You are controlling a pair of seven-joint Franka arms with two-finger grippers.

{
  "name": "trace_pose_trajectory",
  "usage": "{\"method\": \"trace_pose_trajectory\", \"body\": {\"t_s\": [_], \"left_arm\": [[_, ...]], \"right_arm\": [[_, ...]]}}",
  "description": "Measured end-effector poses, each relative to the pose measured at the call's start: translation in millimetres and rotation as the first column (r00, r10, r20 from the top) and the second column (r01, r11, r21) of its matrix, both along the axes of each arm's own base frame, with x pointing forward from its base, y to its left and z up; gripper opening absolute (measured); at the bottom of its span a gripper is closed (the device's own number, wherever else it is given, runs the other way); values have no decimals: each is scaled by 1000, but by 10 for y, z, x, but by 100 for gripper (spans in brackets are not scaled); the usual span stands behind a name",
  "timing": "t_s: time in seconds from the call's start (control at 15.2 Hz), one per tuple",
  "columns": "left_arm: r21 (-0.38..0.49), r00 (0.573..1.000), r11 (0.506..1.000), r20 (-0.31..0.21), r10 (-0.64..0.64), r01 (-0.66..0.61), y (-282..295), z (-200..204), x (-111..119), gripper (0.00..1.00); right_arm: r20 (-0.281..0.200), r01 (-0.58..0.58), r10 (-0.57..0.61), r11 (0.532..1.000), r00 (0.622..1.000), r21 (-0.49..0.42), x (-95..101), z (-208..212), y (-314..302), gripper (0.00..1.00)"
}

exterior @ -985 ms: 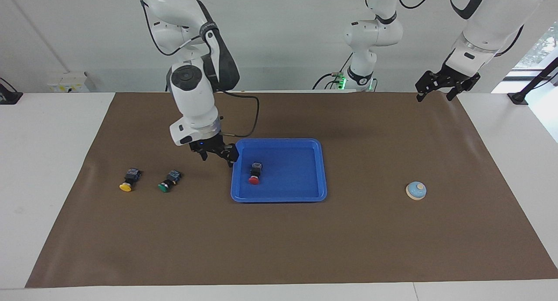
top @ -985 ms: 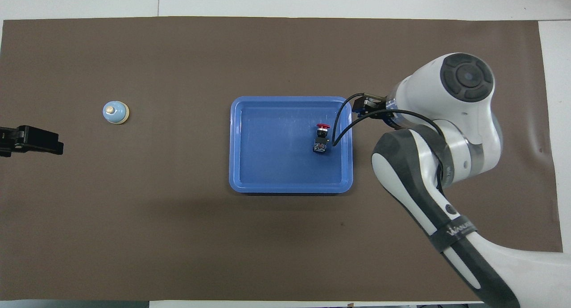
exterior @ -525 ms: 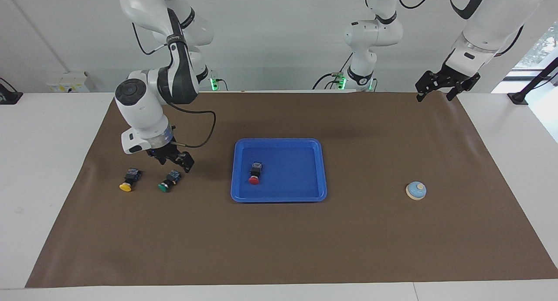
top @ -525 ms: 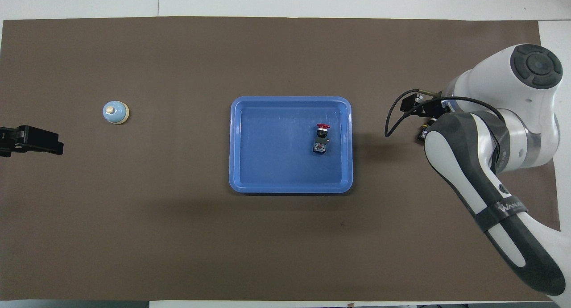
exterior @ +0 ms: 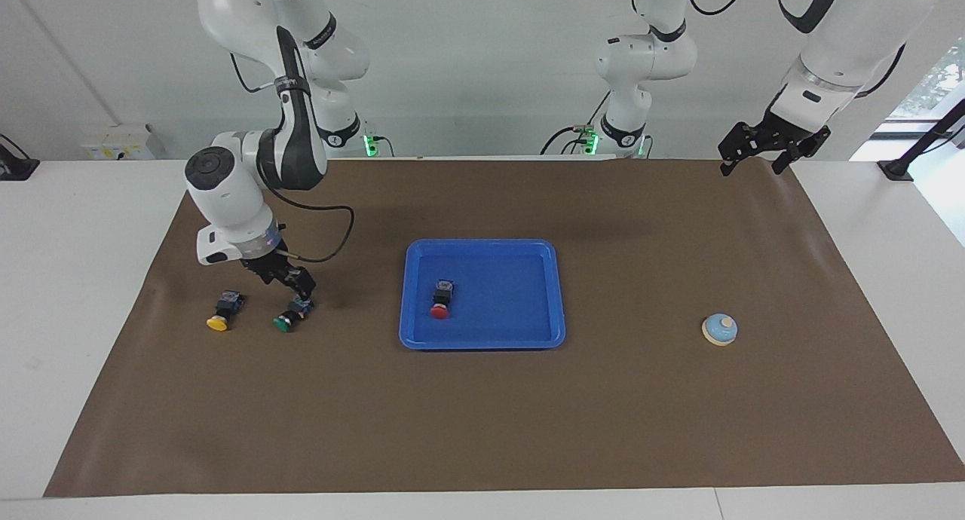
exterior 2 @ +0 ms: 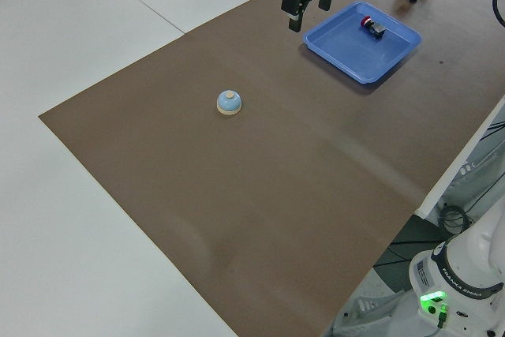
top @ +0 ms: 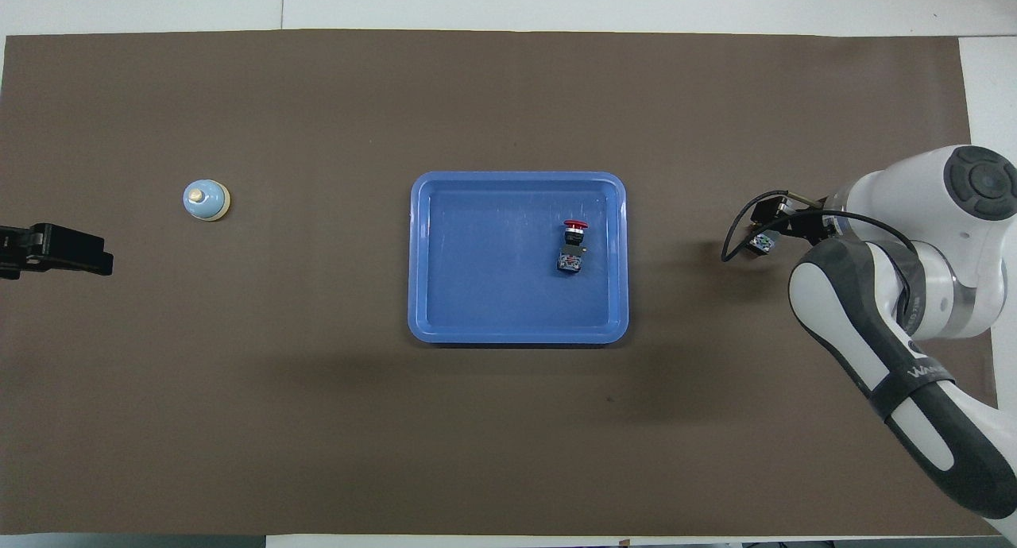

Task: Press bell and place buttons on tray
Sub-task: 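Grasp the green-capped button with the right gripper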

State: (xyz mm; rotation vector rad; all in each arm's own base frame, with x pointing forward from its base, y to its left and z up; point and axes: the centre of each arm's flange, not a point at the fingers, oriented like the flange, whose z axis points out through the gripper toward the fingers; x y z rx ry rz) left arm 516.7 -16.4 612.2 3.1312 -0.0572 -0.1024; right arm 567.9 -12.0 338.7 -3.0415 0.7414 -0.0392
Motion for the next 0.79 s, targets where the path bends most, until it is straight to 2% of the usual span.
{"method": "trace_pose_trajectory", "body": {"t_s": [0.2,0.33,0.79], "left_arm": [[0,1000,1000,0,0,0,0,0,0,100],[0,1000,1000,0,0,0,0,0,0,100],[0,1000,1000,0,0,0,0,0,0,100]], "right_arm": [[9,8,-8,1000,1000,2,-42,-125,-2,100],[29,7,-7,1000,1000,4,-38,-215,3,100],[59,-3,2,1000,998,14,13,-505,70,100]]}}
